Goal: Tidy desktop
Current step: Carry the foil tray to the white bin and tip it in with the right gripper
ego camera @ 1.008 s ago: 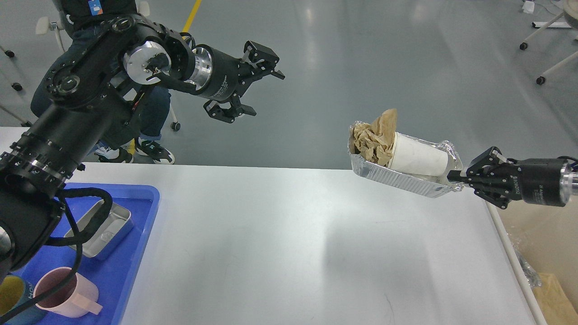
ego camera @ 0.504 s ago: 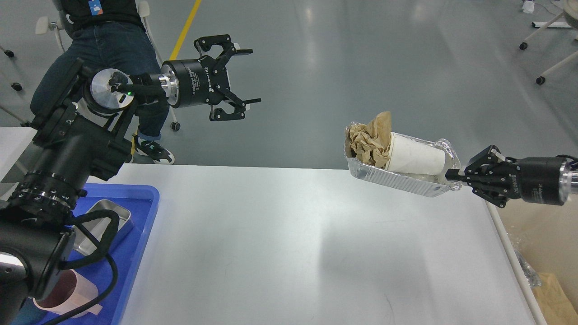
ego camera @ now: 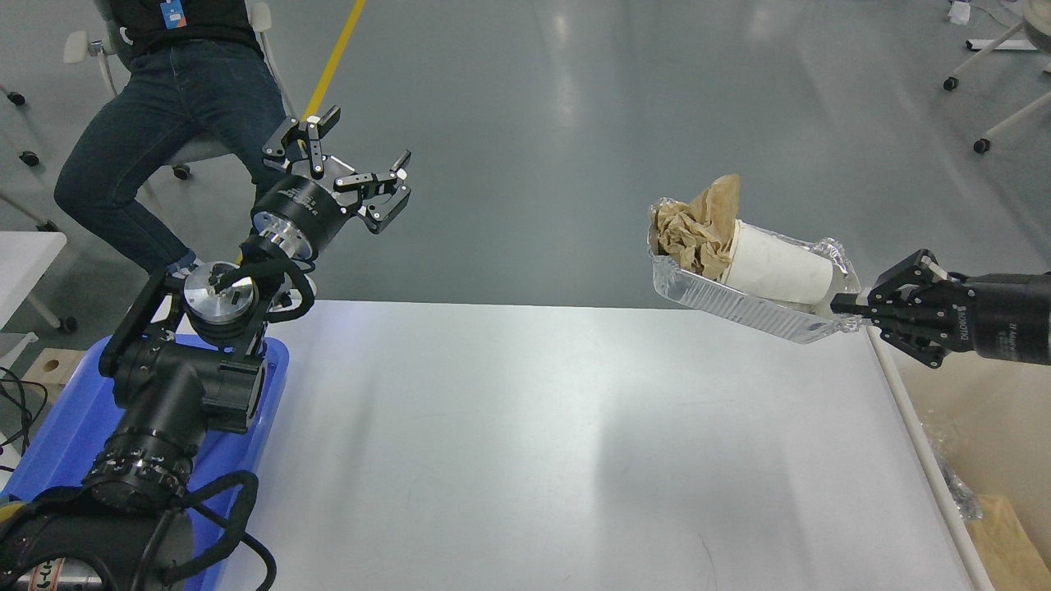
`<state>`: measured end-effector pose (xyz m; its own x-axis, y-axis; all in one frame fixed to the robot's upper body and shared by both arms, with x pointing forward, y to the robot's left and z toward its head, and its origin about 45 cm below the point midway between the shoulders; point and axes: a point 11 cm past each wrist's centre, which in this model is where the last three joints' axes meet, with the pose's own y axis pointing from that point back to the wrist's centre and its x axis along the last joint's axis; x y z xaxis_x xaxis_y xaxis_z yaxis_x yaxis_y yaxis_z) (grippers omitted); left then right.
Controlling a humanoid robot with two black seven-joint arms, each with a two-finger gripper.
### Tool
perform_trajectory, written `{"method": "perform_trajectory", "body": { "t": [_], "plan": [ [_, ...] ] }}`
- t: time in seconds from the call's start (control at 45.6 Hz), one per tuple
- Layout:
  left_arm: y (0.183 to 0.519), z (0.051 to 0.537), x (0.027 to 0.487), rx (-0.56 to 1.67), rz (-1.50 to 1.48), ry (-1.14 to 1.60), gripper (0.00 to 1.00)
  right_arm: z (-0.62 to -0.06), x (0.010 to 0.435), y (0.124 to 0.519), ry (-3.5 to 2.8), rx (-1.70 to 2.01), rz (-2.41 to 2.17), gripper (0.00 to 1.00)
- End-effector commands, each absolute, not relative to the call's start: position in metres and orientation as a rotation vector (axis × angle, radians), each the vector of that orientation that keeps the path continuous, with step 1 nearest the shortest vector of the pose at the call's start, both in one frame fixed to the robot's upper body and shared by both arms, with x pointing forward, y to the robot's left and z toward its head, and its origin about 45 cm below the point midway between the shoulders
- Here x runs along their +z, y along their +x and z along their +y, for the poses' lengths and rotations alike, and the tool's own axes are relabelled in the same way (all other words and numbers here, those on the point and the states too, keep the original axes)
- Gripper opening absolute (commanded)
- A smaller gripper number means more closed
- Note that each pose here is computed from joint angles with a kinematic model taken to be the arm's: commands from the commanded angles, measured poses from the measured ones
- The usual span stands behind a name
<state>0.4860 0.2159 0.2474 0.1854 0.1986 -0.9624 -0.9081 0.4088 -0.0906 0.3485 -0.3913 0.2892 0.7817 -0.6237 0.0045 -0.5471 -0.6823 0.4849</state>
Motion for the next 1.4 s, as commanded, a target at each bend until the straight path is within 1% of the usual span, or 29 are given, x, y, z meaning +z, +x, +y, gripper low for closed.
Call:
{"method": "perform_trajectory", "body": {
  "t": [0.0, 0.153, 0.351, 0.46, 0.658, 0.767, 0.921, 1.096, 1.249, 1.381],
  "plan": [
    [0.479, 0.224, 0.222, 0.941, 1.258, -0.917, 0.97, -0.395, 0.291, 0.347, 2.516, -0.237, -0.892, 0.00],
    [0.470, 0.227, 0.200, 0.963, 1.300, -0.930, 0.97, -0.397, 0.292, 0.347, 2.515, -0.240, -0.900, 0.00],
    [0.468, 0.224, 0.201, 0.920, 1.322, -1.002, 0.97, -0.396, 0.294, 0.347, 2.527, -0.248, -0.906, 0.00],
    [0.467, 0.221, 0.200, 0.917, 1.320, -0.980, 0.97, -0.398, 0.297, 0.348, 2.529, -0.238, -0.914, 0.00],
    [0.467, 0.228, 0.200, 0.933, 1.309, -0.954, 0.97, -0.416, 0.309, 0.346, 2.504, -0.234, -0.977, 0.00],
    [0.467, 0.231, 0.199, 0.948, 1.291, -0.907, 0.97, -0.436, 0.319, 0.342, 2.480, -0.249, -1.049, 0.00],
    [0.468, 0.250, 0.201, 0.989, 1.254, -0.870, 0.97, -0.467, 0.328, 0.339, 2.412, -0.256, -1.164, 0.00],
    [0.469, 0.266, 0.204, 1.017, 1.231, -0.859, 0.97, -0.523, 0.332, 0.334, 2.289, -0.295, -1.369, 0.00],
    [0.469, 0.267, 0.203, 1.026, 1.237, -0.852, 0.97, -0.571, 0.322, 0.322, 2.158, -0.358, -1.539, 0.00],
    [0.469, 0.268, 0.202, 1.034, 1.243, -0.846, 0.97, -0.600, 0.301, 0.308, 2.056, -0.438, -1.642, 0.00]
  ]
}}
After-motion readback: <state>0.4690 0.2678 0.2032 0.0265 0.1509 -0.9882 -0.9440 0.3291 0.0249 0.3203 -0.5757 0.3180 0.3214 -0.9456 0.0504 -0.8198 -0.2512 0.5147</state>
